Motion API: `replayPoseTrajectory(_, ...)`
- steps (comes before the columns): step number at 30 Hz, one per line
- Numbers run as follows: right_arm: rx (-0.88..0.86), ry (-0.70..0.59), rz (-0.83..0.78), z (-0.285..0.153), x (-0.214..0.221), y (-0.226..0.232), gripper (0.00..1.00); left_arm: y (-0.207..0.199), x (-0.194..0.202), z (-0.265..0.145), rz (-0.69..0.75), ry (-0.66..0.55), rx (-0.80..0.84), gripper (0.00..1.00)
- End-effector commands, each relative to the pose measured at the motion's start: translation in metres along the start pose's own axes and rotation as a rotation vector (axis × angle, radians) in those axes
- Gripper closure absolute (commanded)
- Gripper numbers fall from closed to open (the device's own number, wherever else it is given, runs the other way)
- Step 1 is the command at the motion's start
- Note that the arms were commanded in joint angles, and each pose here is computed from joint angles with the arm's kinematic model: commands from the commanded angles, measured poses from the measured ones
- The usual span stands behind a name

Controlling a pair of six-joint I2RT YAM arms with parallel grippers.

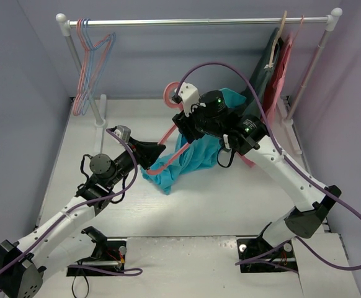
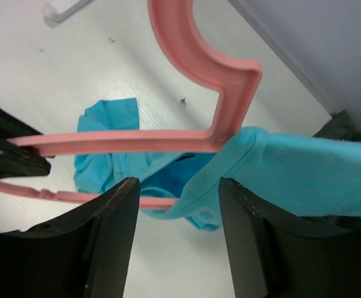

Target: Place the t-shirt on the hanger

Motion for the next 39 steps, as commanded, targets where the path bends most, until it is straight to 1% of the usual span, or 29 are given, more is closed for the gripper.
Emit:
replayPoseTrajectory(1, 0.005, -0.065, -0.052, -0.027, -0.023, -0.008, 0.45, -0.033, -0.036, 0.003, 0.068, -0.148, 0.141, 1.00)
replayPoseTrajectory(3, 0.008, -0.050, -0.069, -0.034, -0.026, -0.011, 0.37, -0.031, -0.035, 0.003, 0.069, -0.146, 0.137, 1.00)
replayPoseTrajectory(6, 0.058, -0.034, -0.101, -0.042, -0.027, -0.026, 0.35, -0.030, -0.033, 0.003, 0.080, -0.137, 0.136, 1.00)
replayPoseTrajectory(8, 0.107, -0.020, -0.107, -0.047, -0.020, -0.046, 0.34, -0.030, -0.033, 0.002, 0.089, -0.126, 0.134, 1.00)
replayPoseTrajectory(12, 0.156, -0.009, -0.123, -0.052, -0.009, -0.077, 0.28, -0.029, -0.030, -0.003, 0.108, -0.104, 0.122, 1.00)
replayPoseTrajectory(14, 0.196, 0.001, -0.182, -0.052, -0.007, -0.085, 0.26, -0.030, -0.030, -0.004, 0.112, -0.100, 0.117, 1.00)
replayPoseTrajectory(15, 0.234, 0.028, -0.201, -0.052, -0.003, -0.092, 0.25, -0.030, -0.031, -0.005, 0.118, -0.102, 0.113, 1.00)
replayPoseTrajectory(18, 0.260, 0.033, -0.288, -0.052, 0.000, -0.111, 0.22, -0.032, -0.033, -0.004, 0.121, -0.098, 0.118, 1.00)
replayPoseTrajectory(19, 0.205, -0.011, -0.326, -0.051, -0.004, -0.107, 0.21, -0.033, -0.034, -0.003, 0.122, -0.094, 0.122, 1.00)
replayPoseTrajectory(22, 0.181, -0.059, -0.410, -0.052, -0.010, -0.115, 0.21, -0.036, -0.035, -0.002, 0.128, -0.081, 0.133, 1.00)
replayPoseTrajectory(27, 0.122, -0.042, -0.490, -0.040, -0.003, -0.116, 0.21, -0.039, -0.037, -0.002, 0.150, -0.070, 0.142, 1.00)
replayPoseTrajectory(29, 0.072, -0.027, -0.494, -0.032, 0.003, -0.111, 0.21, -0.041, -0.039, -0.001, 0.154, -0.071, 0.146, 1.00)
replayPoseTrajectory(36, -0.025, -0.041, -0.510, -0.018, 0.014, -0.097, 0.20, -0.048, -0.044, 0.002, 0.164, -0.056, 0.171, 1.00)
replayPoseTrajectory(39, -0.080, 0.004, -0.514, -0.012, 0.027, -0.090, 0.21, -0.050, -0.047, 0.002, 0.175, -0.055, 0.173, 1.00)
Point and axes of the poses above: each gripper's point midway between its finger pads, its own z axis out along the fingers, its own y axis along the line the jaws close on, x = y × z, the point moved 5 cm from there along -z, back along the fingers, and after that the axes turned 12 degrees about -z, right-handed, at the moved point
